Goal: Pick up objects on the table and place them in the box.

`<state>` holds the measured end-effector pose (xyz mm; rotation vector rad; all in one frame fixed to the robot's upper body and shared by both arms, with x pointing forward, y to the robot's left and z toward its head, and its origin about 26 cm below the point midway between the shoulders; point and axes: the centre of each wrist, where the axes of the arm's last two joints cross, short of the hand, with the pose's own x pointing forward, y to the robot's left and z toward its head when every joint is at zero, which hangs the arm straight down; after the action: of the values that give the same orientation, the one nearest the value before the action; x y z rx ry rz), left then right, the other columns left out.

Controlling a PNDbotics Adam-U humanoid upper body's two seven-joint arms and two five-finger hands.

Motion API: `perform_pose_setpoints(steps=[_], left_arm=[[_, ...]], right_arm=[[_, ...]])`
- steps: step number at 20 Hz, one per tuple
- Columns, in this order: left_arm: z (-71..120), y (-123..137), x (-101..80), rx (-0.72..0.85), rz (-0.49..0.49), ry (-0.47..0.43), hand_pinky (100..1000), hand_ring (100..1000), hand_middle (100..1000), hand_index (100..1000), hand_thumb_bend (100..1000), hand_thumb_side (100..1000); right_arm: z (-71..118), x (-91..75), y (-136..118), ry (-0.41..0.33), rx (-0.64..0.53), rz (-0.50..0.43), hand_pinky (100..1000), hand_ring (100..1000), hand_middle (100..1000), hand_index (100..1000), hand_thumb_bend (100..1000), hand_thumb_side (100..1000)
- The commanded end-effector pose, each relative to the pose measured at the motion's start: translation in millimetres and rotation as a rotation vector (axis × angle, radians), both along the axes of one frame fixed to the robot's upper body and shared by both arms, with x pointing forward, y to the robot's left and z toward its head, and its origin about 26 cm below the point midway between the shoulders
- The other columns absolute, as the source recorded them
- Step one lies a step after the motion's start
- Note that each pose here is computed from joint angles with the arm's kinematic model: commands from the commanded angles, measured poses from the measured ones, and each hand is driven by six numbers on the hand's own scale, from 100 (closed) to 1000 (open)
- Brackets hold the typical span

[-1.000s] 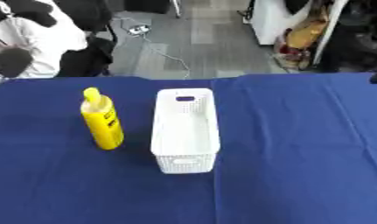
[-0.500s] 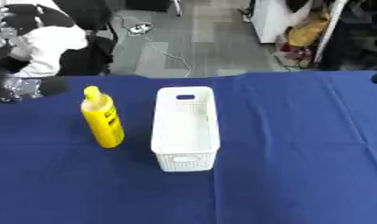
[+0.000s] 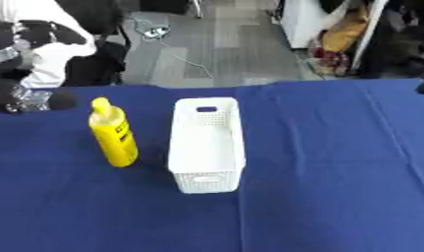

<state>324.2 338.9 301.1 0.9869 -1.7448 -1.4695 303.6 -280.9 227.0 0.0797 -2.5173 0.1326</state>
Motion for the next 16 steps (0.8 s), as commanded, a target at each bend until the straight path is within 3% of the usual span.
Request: perform_pose_setpoints(steps=[1,6,16], left_arm=[[8.8,3,-0.4,-0.003,-0.002,-0.002,859,859,917,949,836,1000],[5.7,7,5.7,-0.043,0.002,0.043,854,861,929,950,937,1000],[-2.5,14,16.9,-0.073,0.011,0.150,880,863,916,957,1000,1000]], right_arm=[[7.6,-2.6,-1,-0.025,-0.017,0.003,436,546,562,877,100,906],[7.4,-2.7,-1,-0.024,-0.018,0.003,436,546,562,877,100,914],[7.8,-2.6,-1,-0.027,-0.015,0.003,436,545,562,876,100,908]])
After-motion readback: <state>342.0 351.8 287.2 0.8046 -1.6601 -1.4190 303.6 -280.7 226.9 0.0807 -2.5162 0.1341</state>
